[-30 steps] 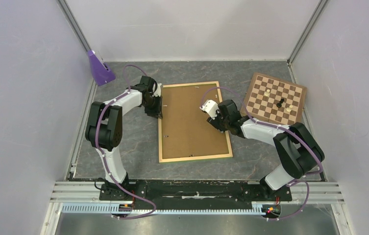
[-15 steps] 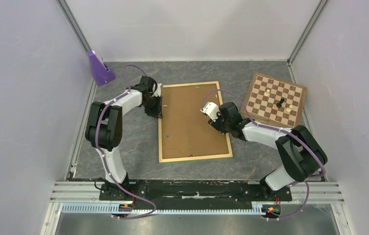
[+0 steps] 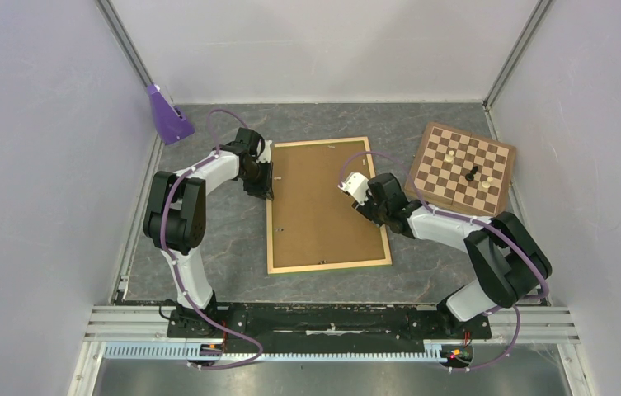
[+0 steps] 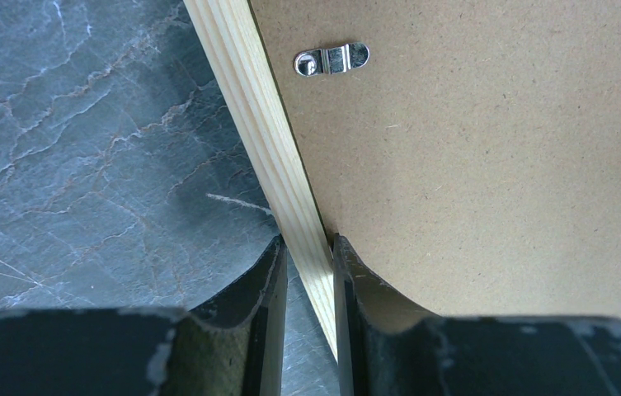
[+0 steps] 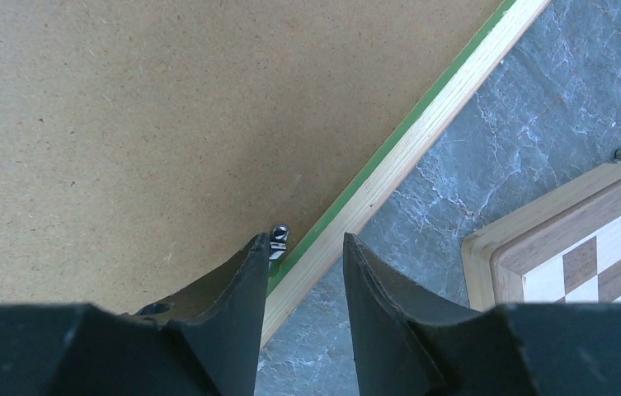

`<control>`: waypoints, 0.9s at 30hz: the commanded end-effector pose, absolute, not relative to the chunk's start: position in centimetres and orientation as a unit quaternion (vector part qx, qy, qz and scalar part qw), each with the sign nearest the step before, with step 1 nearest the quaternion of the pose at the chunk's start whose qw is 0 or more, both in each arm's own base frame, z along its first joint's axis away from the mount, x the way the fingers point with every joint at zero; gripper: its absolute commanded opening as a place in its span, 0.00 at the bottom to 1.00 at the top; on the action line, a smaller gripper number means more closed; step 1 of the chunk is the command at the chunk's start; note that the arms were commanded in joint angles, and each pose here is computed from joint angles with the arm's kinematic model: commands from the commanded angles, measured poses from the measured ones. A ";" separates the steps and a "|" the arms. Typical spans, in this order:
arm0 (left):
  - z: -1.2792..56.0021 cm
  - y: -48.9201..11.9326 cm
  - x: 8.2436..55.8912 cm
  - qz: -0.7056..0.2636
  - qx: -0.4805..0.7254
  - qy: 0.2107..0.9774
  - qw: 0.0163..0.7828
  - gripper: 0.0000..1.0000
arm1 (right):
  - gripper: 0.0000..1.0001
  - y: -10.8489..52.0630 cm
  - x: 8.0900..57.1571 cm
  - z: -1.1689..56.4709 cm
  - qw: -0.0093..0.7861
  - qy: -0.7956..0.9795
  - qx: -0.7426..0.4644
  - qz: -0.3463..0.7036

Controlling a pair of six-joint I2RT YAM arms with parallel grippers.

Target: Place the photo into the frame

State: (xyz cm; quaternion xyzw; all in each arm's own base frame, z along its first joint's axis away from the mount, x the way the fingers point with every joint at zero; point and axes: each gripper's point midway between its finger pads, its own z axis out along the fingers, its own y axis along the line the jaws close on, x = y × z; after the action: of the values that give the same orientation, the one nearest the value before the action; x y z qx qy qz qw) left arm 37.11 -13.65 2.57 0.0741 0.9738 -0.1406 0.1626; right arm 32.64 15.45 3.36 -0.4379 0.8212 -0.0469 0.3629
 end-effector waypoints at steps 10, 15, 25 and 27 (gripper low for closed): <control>3.8 -12.9 38.2 -0.130 0.091 0.968 0.195 0.02 | 0.38 12.2 31.6 0.5 0.281 0.856 -0.430 -0.059; 3.7 -12.9 38.3 -0.127 0.093 0.968 0.194 0.02 | 0.42 11.6 31.7 -0.1 0.271 0.865 -0.421 -0.040; 3.6 -12.8 38.2 -0.125 0.094 0.968 0.194 0.02 | 0.49 11.5 31.4 -0.4 0.267 0.873 -0.407 -0.024; 3.7 -12.8 38.2 -0.124 0.095 0.968 0.194 0.02 | 0.47 11.3 31.3 -0.6 0.262 0.876 -0.404 -0.018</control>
State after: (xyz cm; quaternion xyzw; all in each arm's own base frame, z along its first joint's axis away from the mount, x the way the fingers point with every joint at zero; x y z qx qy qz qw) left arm 37.41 -13.71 2.62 0.0751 0.9726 -0.1414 0.1686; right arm 33.95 14.60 3.16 -0.4107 0.8420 0.0033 0.3499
